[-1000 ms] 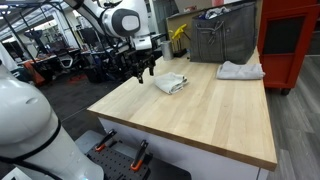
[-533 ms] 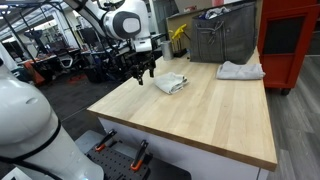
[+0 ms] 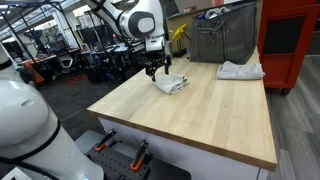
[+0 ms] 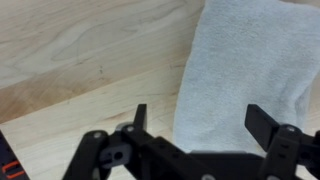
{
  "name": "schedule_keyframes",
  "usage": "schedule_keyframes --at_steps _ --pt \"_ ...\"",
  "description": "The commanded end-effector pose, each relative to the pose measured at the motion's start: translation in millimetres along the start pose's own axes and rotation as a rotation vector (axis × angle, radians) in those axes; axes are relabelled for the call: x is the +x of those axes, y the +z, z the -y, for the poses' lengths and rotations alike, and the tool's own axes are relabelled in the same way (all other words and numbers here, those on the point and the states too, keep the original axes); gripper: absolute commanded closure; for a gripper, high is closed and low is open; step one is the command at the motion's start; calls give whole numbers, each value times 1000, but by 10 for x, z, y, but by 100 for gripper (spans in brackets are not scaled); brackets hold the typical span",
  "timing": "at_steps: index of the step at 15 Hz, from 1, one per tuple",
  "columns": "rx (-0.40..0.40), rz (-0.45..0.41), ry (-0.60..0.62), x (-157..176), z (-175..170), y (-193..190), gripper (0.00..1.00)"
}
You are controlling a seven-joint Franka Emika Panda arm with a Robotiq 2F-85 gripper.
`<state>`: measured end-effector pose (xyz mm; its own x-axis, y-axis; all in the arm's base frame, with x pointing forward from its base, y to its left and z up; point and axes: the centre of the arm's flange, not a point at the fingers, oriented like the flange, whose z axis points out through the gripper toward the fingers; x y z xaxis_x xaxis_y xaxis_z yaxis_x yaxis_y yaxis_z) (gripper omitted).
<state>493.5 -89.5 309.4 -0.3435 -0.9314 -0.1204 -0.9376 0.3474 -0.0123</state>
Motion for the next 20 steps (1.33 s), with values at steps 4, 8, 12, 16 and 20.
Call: schedule_keyframes --at_steps 4,8,12,16,20 --pt "-14 0 137 198 379 362 0" --pt "-5 -6 168 290 504 483 0" --pt "0 -17 174 310 576 556 0" --pt "-18 -15 161 237 609 679 0" --pt "-14 -28 143 206 610 704 25"
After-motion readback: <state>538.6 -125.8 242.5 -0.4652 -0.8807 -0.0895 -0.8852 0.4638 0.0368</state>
